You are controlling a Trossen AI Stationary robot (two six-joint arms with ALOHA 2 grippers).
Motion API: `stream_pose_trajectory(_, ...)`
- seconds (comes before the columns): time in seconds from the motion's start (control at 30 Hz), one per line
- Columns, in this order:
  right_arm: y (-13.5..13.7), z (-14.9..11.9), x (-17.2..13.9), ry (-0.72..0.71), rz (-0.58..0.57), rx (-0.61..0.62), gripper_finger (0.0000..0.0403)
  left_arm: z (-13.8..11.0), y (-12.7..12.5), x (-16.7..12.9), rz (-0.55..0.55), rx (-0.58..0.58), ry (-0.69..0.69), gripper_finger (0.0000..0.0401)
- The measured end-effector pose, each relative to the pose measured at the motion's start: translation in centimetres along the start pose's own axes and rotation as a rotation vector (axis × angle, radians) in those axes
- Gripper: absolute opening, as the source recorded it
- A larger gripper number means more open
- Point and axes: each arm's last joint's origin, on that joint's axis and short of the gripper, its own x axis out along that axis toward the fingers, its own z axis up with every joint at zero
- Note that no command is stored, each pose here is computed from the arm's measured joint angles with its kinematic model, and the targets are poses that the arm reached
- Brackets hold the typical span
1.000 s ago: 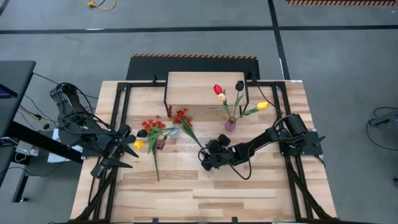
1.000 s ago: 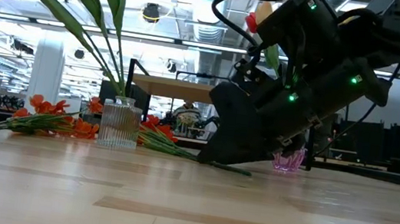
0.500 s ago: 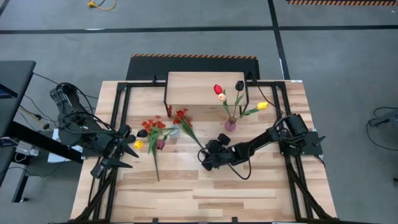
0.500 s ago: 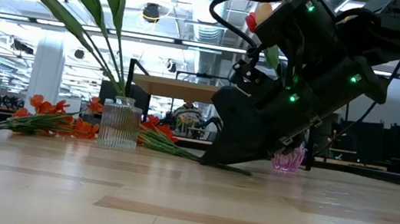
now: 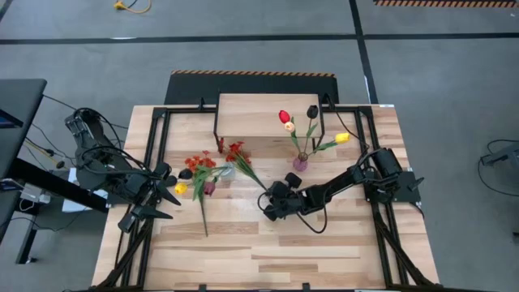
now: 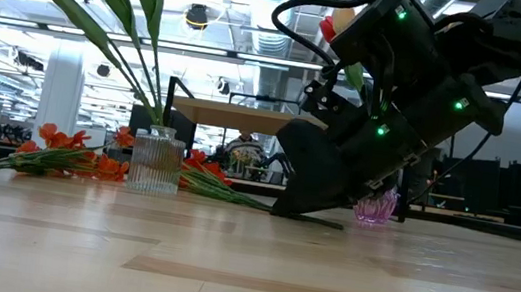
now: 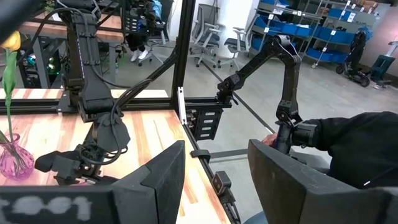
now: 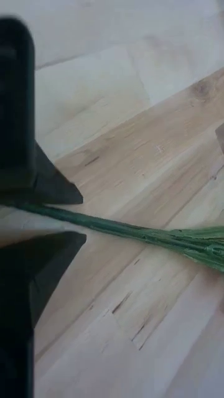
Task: Pick and place flowers into a vace then onto a shelf
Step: Put the right red flower into the purple vase
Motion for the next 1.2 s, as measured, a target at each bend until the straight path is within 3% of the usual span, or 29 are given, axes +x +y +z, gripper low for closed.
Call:
stream_pose_trajectory(0.17,0.0,0.0,0.0,-0.005,-0.013,0.021,0.0010,0.0,0.0,0.0,0.000,0.000,0.001,0.0164)
stream_pose_trajectory(0.77,-0.1,-0.1,0.0,-0.054,-0.059,0.302,0.0001,-0.1,0.0,0.0,0.003,0.000,0.011,0.0164)
stream_pose_trajectory(1.2,-0.2,-0.1,-1.8,-0.072,-0.110,0.305,0.0000,-0.1,0.0,0.0,0.003,0.001,0.012,0.0164)
